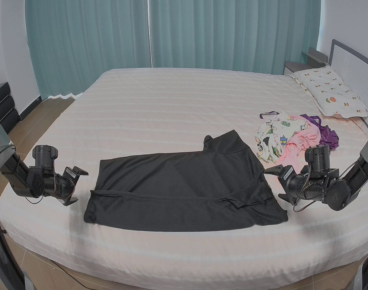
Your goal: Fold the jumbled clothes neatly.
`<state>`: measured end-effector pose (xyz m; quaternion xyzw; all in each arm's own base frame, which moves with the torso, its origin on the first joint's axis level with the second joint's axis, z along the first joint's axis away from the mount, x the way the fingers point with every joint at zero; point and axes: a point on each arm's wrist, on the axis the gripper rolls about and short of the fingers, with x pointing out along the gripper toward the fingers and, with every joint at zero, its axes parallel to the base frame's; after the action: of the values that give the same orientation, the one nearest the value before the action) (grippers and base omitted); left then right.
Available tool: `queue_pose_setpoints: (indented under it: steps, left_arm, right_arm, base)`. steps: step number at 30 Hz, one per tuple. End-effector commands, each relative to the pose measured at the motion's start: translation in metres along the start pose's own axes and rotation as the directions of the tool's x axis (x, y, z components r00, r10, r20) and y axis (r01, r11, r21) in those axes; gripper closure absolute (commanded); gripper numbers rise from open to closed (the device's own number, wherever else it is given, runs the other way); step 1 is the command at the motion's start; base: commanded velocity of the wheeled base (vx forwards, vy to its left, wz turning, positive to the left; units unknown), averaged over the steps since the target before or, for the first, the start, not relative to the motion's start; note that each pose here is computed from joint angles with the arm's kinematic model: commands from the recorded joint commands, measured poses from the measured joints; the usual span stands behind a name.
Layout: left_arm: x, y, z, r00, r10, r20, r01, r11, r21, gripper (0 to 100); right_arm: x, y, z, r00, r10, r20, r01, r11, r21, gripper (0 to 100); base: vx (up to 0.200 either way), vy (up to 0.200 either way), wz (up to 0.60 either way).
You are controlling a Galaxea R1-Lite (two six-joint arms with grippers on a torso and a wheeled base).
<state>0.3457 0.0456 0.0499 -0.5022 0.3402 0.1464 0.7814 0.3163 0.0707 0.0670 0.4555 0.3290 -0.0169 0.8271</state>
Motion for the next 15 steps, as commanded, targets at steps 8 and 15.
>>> queue_pose_setpoints:
  steps: [8,15]
  left_arm:
    - [-0.043,0.001,-0.004,0.996,-0.086,-0.036,0.079,0.983,-0.166,0]
    - [-0.042,0.001,-0.004,0.995,-0.086,-0.041,0.077,0.983,-0.169,0]
  right_arm:
    - [0.036,-0.007,-0.029,0.995,-0.091,-0.05,0.094,0.994,0.061,0]
    - [0.054,-0.007,-0.033,0.994,-0.098,-0.049,0.101,0.993,0.065,0]
  base:
    - [0.0,0.0,0.0]
    - [0.0,0.0,0.0]
